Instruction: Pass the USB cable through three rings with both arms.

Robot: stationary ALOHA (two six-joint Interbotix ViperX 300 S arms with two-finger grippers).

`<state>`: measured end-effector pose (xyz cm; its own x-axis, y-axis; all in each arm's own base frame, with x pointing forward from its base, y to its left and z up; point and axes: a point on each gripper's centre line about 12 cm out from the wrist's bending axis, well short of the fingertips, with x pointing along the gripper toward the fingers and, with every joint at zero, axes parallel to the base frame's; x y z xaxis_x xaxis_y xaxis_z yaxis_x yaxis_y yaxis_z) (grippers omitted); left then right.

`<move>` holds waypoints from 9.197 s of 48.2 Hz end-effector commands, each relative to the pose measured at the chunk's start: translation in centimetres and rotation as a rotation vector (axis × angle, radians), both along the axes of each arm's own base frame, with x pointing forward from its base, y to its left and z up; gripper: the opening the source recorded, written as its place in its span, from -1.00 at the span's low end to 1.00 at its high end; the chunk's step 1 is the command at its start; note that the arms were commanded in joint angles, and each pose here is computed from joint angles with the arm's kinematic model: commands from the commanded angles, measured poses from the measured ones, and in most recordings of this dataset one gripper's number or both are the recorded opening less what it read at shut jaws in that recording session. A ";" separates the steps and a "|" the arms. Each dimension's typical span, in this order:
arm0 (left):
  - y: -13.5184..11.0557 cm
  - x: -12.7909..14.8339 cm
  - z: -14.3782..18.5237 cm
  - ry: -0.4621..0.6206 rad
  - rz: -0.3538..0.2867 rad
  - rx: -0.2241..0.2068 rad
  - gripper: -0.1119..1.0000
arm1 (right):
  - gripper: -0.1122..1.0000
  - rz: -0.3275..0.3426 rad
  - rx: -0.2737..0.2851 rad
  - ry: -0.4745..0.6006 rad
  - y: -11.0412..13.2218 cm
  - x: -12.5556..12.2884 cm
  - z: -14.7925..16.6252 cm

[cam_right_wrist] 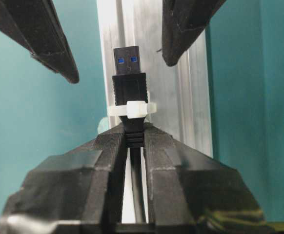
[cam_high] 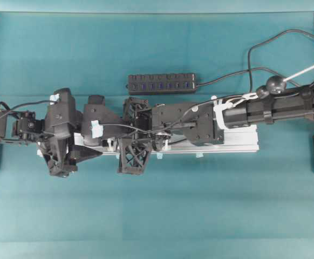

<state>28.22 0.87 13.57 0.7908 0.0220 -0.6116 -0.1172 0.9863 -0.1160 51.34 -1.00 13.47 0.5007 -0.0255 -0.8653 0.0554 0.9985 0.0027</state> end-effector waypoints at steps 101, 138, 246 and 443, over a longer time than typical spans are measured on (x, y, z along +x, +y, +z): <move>-0.2 1.5 -1.2 -0.106 -0.020 0.015 -0.39 | -0.86 0.003 0.006 -0.017 0.5 0.1 0.8; -0.4 -0.5 0.2 -0.053 -0.022 0.011 -0.39 | 0.86 -0.028 0.000 -0.032 -1.3 -2.4 3.3; -0.4 -5.0 6.6 -0.069 -0.012 0.012 -0.39 | 0.84 -0.189 0.051 -0.088 -3.0 -20.7 4.5; -0.2 -4.3 7.8 -0.114 -0.011 0.023 -0.39 | 0.78 -0.136 0.061 -0.517 -1.4 -23.1 13.5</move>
